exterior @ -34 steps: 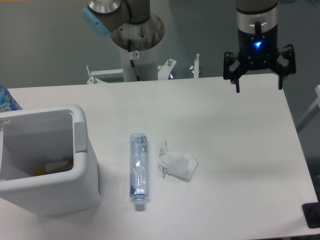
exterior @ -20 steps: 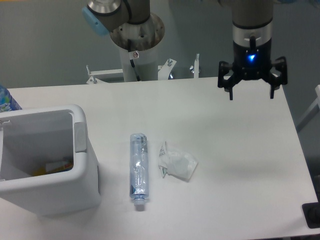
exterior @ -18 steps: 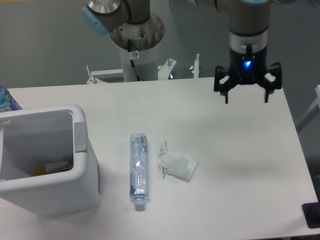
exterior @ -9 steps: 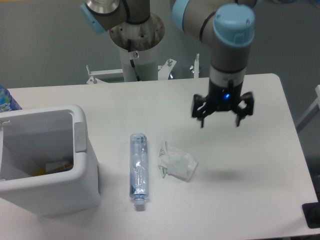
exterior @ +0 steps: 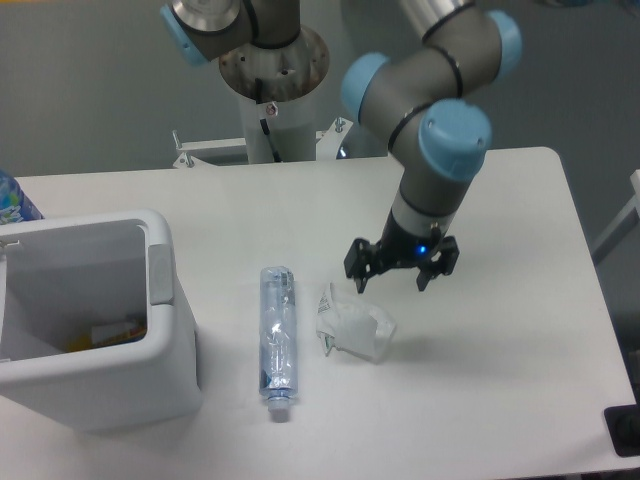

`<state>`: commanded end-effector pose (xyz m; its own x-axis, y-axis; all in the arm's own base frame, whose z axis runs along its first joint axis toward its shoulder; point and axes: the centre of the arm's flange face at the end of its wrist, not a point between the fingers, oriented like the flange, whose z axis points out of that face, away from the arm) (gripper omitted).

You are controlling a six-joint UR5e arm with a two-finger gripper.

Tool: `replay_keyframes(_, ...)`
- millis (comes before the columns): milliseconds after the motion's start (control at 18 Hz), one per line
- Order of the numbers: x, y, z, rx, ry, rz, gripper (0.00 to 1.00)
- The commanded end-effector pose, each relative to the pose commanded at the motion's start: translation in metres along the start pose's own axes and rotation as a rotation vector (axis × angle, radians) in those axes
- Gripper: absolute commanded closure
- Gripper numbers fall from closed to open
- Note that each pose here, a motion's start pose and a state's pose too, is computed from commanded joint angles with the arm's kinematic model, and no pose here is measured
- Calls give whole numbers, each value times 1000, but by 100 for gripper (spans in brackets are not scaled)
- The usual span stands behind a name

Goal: Place the trash in the trash can
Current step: 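Move the open gripper over the crumpled white plastic bag, then lower the gripper onto the crumpled bag and close on it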

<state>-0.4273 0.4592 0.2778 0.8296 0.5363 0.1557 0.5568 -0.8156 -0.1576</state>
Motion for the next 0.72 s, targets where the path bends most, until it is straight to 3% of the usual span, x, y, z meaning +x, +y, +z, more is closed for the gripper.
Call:
replay_keyframes(278,8,-3,36,82,-33,-24,0)
replay_keyframes(556,11,-6,54,53,-47,-36,0)
replay_keyframes(611,11,-5,55,47,-58,-35,3)
replay_keyframes(722,15,-4,58,39,-60,-30,25)
